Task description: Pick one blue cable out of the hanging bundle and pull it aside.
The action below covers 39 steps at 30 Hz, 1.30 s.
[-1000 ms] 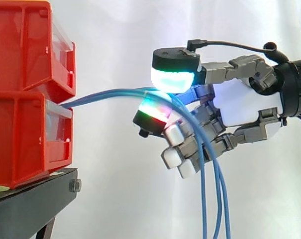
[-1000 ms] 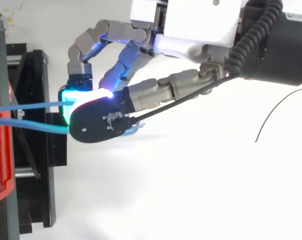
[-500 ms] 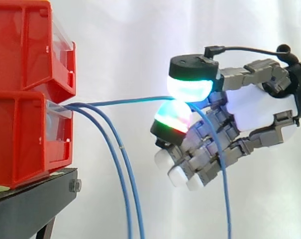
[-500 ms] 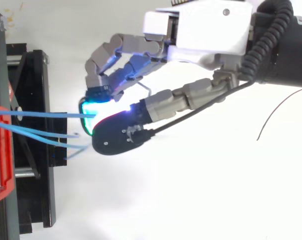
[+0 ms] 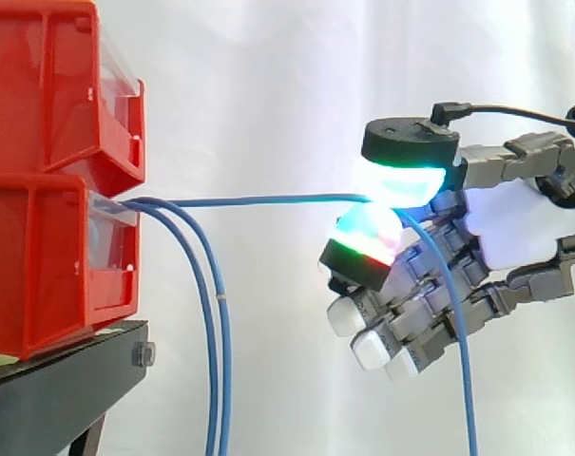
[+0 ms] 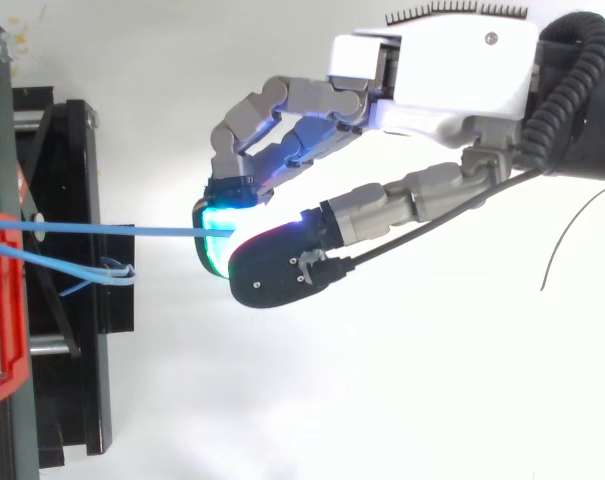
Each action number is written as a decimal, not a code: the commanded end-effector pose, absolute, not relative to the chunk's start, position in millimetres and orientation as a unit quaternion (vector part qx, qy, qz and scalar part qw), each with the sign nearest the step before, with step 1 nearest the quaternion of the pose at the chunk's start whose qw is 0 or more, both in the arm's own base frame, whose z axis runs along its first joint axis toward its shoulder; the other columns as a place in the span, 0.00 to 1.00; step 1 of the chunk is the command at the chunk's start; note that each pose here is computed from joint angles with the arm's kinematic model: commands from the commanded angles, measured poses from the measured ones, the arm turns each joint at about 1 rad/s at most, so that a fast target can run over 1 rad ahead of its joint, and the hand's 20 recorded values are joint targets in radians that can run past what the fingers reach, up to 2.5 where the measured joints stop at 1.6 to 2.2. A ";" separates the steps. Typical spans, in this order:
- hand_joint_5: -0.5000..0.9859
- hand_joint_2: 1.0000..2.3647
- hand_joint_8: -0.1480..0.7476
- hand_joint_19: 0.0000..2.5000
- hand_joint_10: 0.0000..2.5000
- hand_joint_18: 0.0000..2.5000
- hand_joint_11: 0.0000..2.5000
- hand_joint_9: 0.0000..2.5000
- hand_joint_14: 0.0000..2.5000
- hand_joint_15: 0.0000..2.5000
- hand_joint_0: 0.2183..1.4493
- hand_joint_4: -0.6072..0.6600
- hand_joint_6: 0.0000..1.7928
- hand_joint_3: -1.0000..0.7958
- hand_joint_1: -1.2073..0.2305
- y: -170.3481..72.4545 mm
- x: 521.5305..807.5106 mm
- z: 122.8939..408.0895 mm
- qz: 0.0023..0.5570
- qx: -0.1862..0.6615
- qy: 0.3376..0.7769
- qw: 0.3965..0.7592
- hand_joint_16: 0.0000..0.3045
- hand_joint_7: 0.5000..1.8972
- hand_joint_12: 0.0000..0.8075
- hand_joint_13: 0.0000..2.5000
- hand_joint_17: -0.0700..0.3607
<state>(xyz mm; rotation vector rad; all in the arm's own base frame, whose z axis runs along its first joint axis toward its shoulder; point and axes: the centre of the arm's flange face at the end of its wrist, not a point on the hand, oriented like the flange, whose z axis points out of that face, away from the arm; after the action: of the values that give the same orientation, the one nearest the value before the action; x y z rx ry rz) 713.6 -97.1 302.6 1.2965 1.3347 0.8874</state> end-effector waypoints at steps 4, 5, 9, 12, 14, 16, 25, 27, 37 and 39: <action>0.27 0.01 0.43 0.17 0.00 0.18 0.10 0.33 0.01 0.18 0.32 0.44 0.51 0.54 0.23 -96.5 714.3 302.5 0.369 0.534 0.557 0.517 0.12 0.48 0.40 0.28 0.36; 0.27 0.01 0.43 0.17 0.00 0.18 0.09 0.33 0.01 0.18 0.32 0.44 0.51 0.54 0.24 -96.5 714.6 303.2 0.369 0.533 0.557 0.518 0.12 0.47 0.40 0.29 0.36; 0.27 0.01 0.44 0.17 0.00 0.19 0.10 0.33 0.01 0.18 0.32 0.45 0.51 0.54 0.23 -96.5 714.3 302.5 0.369 0.534 0.558 0.518 0.12 0.47 0.41 0.29 0.36; 0.27 0.01 0.44 0.17 0.00 0.19 0.10 0.33 0.01 0.18 0.32 0.45 0.51 0.54 0.23 -96.5 714.6 303.2 0.369 0.533 0.557 0.518 0.12 0.48 0.41 0.29 0.36; 0.27 0.01 0.44 0.17 0.00 0.19 0.10 0.33 0.01 0.18 0.33 0.45 0.51 0.54 0.23 -96.5 714.3 302.5 0.369 0.534 0.558 0.518 0.12 0.48 0.41 0.29 0.36; 0.27 0.01 0.45 0.18 0.00 0.19 0.10 0.34 0.01 0.18 0.33 0.45 0.51 0.54 0.23 -96.5 714.3 302.5 0.369 0.534 0.558 0.518 0.12 0.47 0.41 0.29 0.36; 0.27 0.01 0.46 0.18 0.00 0.20 0.11 0.35 0.01 0.18 0.33 0.45 0.51 0.55 0.23 -96.5 714.0 303.6 0.369 0.533 0.557 0.518 0.13 0.47 0.41 0.30 0.37; 0.27 0.01 0.46 0.18 0.00 0.20 0.11 0.35 0.01 0.18 0.33 0.45 0.51 0.55 0.23 -96.5 714.3 302.5 0.369 0.534 0.558 0.518 0.13 0.47 0.42 0.30 0.37; 0.27 0.01 0.47 0.18 0.00 0.20 0.13 0.38 0.01 0.19 0.32 0.46 0.51 0.55 0.24 -96.5 714.3 302.5 0.369 0.534 0.558 0.518 0.13 0.47 0.42 0.30 0.37; 0.27 0.01 0.47 0.19 0.00 0.21 0.13 0.38 0.01 0.19 0.32 0.46 0.51 0.55 0.23 -96.5 714.4 302.7 0.369 0.533 0.557 0.518 0.13 0.46 0.42 0.30 0.37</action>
<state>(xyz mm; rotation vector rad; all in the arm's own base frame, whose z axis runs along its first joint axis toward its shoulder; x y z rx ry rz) 714.3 -96.5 303.0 1.2799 1.3380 0.8862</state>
